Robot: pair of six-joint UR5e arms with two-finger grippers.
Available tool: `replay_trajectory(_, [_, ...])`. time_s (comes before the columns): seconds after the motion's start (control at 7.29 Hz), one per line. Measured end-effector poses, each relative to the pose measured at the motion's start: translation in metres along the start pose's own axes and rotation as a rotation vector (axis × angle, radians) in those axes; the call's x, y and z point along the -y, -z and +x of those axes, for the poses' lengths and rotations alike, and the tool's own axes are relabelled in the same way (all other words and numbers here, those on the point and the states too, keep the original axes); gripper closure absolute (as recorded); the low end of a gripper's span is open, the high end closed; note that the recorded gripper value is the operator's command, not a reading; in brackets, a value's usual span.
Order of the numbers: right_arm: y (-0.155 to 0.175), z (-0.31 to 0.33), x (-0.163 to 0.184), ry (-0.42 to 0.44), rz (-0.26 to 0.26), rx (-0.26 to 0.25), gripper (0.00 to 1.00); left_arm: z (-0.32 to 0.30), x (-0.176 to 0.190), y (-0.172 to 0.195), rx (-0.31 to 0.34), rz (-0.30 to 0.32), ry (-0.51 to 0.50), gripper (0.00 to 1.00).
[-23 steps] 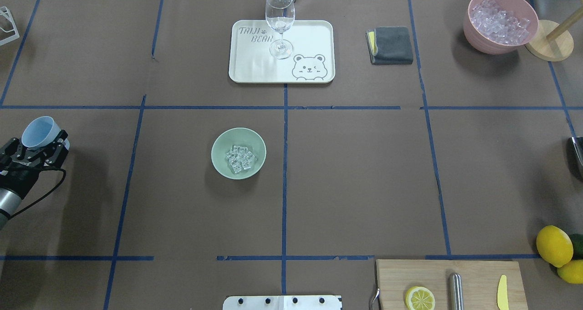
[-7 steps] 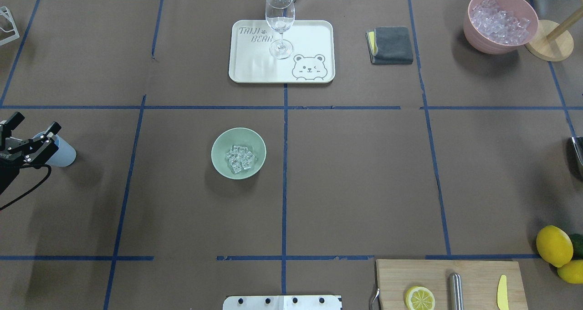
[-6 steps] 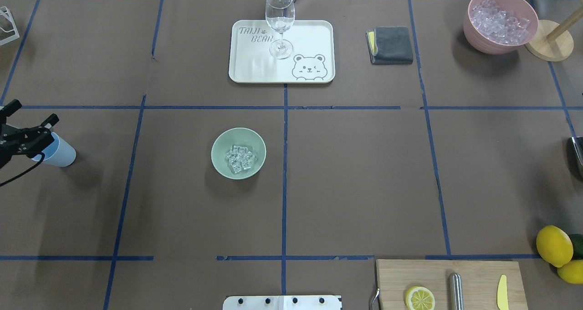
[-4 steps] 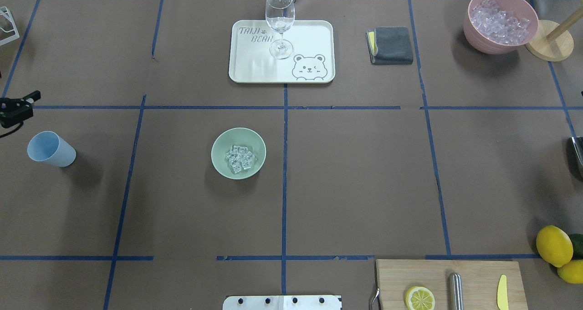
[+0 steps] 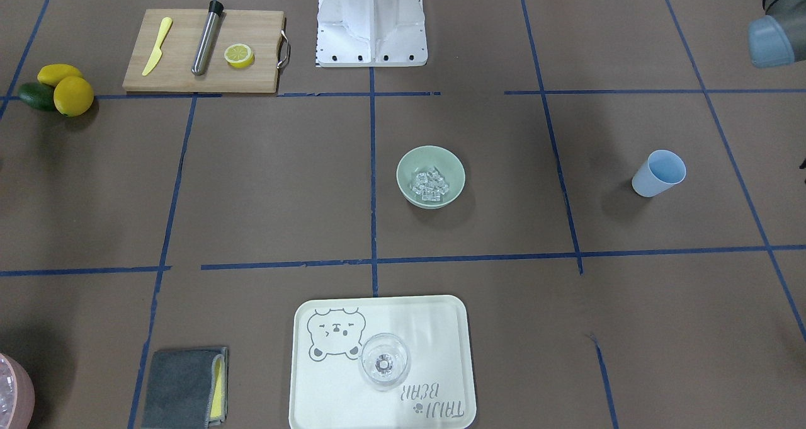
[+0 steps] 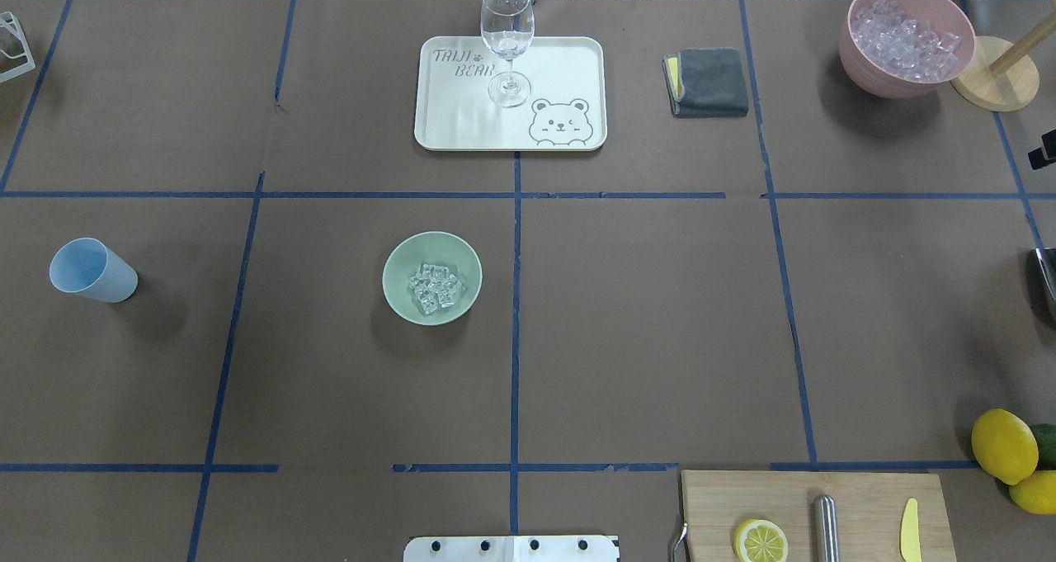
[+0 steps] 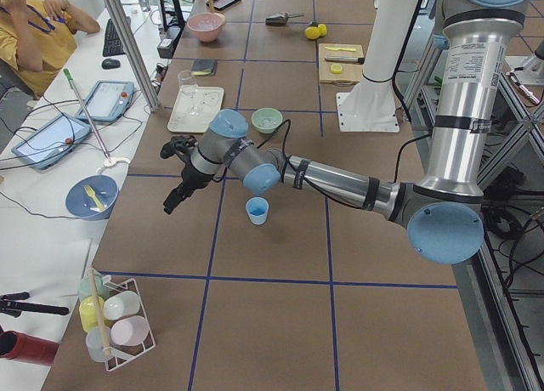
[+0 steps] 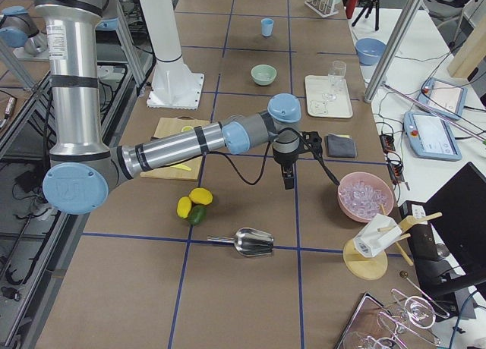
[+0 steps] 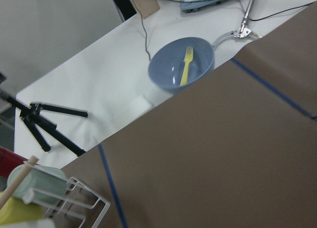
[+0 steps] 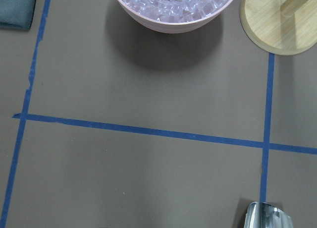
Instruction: Pour ice into bowl
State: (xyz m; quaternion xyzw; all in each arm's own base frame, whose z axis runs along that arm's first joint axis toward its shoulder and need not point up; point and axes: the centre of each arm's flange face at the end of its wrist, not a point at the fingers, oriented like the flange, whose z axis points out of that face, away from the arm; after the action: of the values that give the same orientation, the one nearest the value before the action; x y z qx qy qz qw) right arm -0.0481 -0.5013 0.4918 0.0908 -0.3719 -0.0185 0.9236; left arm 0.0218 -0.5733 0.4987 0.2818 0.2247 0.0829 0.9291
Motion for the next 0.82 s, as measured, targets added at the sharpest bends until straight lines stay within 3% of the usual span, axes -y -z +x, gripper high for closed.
replay_trajectory(0.14, [0.002, -0.025, -0.001, -0.009, 0.003, 0.018, 0.00, -0.016, -0.008, 0.002, -0.092, -0.103, 0.069, 0.00])
replay_trajectory(0.27, [0.005, -0.064, 0.004, -0.013, 0.009, 0.047, 0.00, -0.030, -0.033, 0.002, -0.229, -0.178, 0.134, 0.00])
replay_trajectory(0.41, [0.005, -0.115, 0.014, -0.006, 0.013, 0.086, 0.00, -0.039, -0.067, -0.001, -0.325, -0.230, 0.184, 0.00])
replay_trajectory(0.55, [0.003, -0.174, 0.022, 0.000, 0.010, 0.128, 0.00, -0.043, -0.093, -0.005, -0.368, -0.264, 0.216, 0.00])
replay_trajectory(0.82, [0.003, -0.285, 0.021, -0.044, 0.010, 0.195, 0.00, -0.049, -0.114, -0.008, -0.390, -0.281, 0.205, 0.00])
